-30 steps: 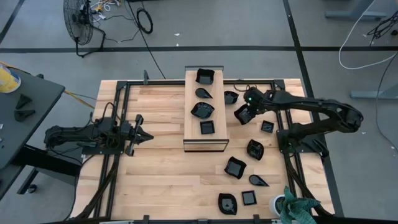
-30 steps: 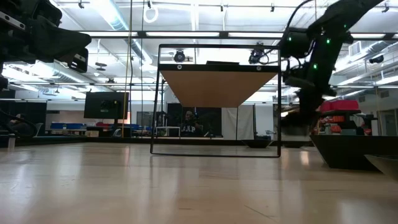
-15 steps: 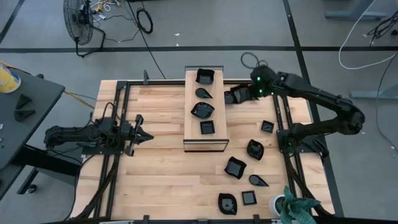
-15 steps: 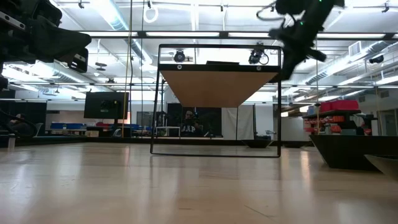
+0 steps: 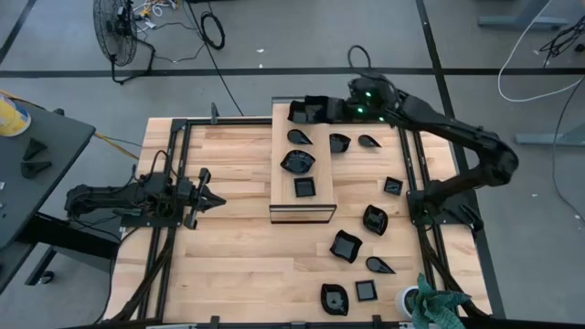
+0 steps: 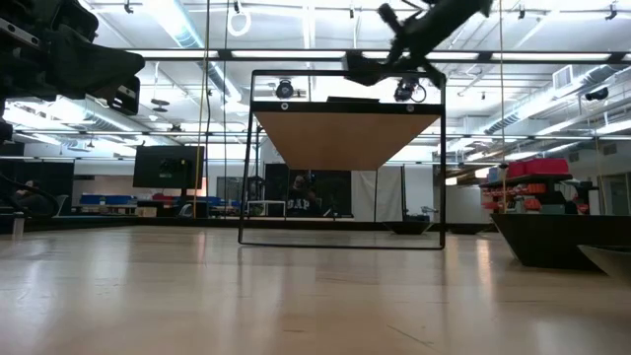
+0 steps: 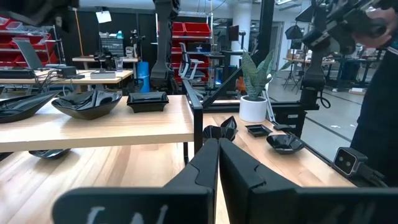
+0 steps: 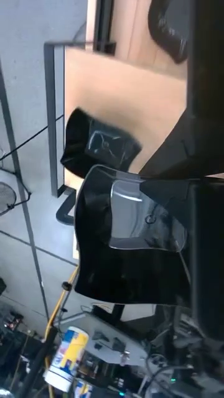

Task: Pick & Place Mini shaped plates
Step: Stack the distorted square plate on top of the distorted square plate on the shelf

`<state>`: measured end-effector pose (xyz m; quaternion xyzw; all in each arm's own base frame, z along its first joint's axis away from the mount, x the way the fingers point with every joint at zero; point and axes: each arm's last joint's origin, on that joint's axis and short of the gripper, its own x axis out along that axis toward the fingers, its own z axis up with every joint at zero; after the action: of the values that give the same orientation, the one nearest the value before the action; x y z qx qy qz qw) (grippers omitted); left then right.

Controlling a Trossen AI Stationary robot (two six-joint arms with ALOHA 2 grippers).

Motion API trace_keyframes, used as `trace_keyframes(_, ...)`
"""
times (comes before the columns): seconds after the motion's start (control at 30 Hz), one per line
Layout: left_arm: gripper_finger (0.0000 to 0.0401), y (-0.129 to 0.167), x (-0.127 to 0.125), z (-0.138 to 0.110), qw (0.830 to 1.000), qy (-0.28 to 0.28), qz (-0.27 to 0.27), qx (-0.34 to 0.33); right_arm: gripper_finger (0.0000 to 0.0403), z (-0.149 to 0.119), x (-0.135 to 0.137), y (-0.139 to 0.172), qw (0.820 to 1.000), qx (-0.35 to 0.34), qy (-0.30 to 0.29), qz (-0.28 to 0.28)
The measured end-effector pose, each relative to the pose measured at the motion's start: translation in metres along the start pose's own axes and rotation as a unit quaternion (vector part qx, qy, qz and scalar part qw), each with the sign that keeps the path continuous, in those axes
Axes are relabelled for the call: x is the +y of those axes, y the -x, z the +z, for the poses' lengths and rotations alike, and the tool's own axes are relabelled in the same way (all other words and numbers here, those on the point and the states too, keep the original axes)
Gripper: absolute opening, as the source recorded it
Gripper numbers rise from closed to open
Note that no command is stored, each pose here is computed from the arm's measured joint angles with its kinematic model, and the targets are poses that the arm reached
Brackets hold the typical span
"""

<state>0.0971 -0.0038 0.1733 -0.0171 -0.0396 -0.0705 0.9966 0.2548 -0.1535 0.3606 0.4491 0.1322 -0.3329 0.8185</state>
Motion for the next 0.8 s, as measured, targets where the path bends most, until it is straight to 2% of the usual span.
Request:
trace_keyframes(0.27,0.0018,0.0,0.0,0.0,1.0,0.0,0.0,0.0,0.0,0.021,0.011,-0.043,0.998,-0.001,-0.061,-0.014)
trace_keyframes(0.53,0.0018,0.0,0.0,0.0,1.0,0.0,0.0,0.0,0.0,0.02,-0.009,-0.085,0.992,0.019,-0.104,-0.062)
trace_keyframes(0.8,0.0018,0.0,0.0,0.0,1.0,0.0,0.0,0.0,0.0,0.018,-0.021,-0.107,0.987,0.026,-0.131,-0.083)
